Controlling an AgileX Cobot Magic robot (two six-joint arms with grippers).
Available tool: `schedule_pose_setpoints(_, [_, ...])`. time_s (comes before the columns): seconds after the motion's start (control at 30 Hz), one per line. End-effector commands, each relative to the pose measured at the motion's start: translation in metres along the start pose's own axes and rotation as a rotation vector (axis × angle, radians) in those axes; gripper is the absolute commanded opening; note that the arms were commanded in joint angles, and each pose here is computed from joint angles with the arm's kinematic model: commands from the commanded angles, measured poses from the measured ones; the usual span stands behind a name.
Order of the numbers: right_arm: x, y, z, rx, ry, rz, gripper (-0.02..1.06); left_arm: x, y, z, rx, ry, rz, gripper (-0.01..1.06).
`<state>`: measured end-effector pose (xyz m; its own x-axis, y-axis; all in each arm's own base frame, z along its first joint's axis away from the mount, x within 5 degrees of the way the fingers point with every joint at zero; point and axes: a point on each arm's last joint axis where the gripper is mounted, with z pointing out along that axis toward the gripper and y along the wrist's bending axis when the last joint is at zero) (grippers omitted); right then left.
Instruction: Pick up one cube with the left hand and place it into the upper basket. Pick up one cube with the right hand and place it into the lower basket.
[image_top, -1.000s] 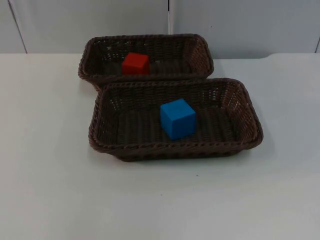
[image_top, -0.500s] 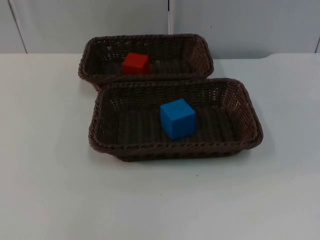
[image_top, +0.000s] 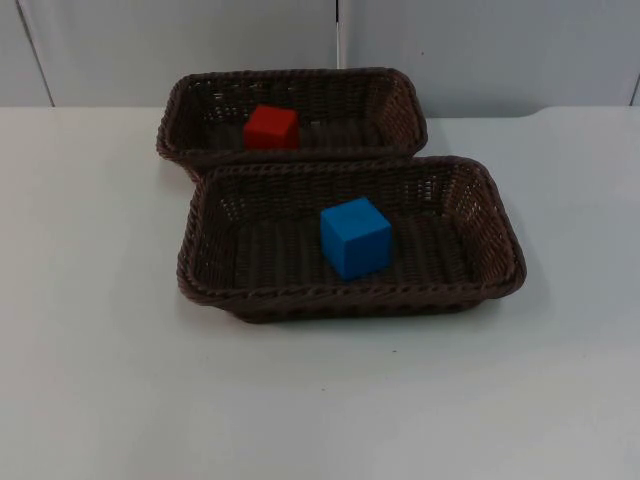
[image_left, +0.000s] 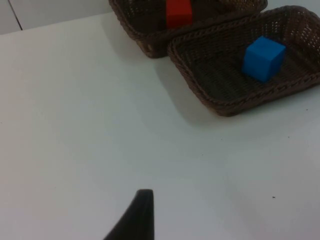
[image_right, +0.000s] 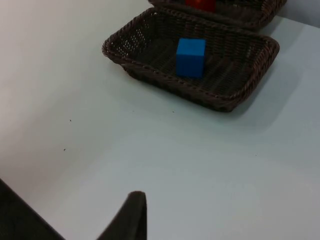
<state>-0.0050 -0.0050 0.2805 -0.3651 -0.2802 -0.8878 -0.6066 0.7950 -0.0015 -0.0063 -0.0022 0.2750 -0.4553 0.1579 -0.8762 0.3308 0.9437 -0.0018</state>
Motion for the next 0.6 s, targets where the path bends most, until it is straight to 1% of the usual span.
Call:
schedule_pose_setpoints(0.0, [0.0009, -0.0003, 0.0002, 0.002, 0.0, -0.001, 1.05, 0.0002, 0.0004, 0.0006, -0.005, -0.01, -0.002, 1.05])
schedule_pose_setpoints(0.57, [0.0009, -0.0004, 0.0002, 0.004, 0.0, -0.002, 1.05, 0.0002, 0.0004, 0.0006, -0.005, -0.01, -0.002, 1.05])
